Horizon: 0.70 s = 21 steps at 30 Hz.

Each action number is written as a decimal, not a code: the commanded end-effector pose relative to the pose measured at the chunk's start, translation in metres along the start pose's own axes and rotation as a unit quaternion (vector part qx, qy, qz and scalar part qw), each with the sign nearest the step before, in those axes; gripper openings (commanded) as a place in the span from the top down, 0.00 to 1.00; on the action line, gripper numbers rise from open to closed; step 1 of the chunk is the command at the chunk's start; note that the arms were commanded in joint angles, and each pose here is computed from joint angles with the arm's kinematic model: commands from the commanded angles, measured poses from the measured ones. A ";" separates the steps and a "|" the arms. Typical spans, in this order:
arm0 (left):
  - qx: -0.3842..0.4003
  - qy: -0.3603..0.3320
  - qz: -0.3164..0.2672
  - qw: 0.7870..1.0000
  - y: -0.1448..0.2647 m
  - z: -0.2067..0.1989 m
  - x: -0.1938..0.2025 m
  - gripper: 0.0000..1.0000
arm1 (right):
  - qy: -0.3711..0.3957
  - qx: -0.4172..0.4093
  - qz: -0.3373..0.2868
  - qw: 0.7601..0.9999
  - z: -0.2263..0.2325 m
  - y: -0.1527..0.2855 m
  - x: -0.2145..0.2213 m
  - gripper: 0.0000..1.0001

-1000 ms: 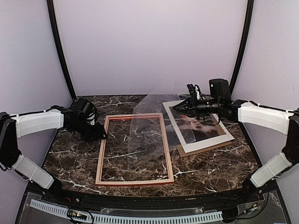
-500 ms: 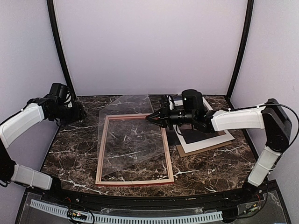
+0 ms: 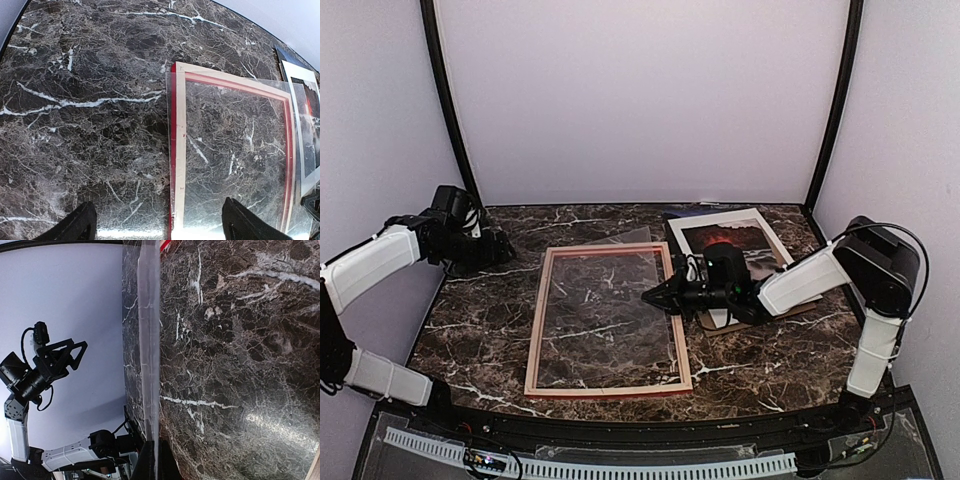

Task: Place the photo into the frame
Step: Place the glass panel at the frame body.

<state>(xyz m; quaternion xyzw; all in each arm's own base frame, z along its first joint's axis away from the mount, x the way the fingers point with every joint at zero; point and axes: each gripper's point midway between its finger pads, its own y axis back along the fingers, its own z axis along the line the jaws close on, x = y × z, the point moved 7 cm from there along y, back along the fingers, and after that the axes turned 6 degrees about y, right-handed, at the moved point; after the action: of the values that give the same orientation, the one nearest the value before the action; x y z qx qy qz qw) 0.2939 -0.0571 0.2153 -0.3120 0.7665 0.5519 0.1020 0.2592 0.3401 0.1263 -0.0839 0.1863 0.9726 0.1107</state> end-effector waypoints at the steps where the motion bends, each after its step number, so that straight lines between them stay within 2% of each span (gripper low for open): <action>1: 0.021 -0.003 0.011 1.000 -0.005 -0.001 0.006 0.10 | 0.014 -0.016 -0.035 0.999 0.011 0.005 -0.003 1.00; 21: 0.040 -0.005 0.030 0.999 -0.014 -0.007 0.014 0.08 | 0.032 0.036 -0.029 0.998 -0.002 0.010 0.006 1.00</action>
<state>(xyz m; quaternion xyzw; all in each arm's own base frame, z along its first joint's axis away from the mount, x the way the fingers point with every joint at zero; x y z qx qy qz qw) 0.2941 -0.0687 0.2034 -0.2867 0.7919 0.5296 0.1012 0.2547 0.3316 0.1140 -0.0912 0.2266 0.9608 0.1314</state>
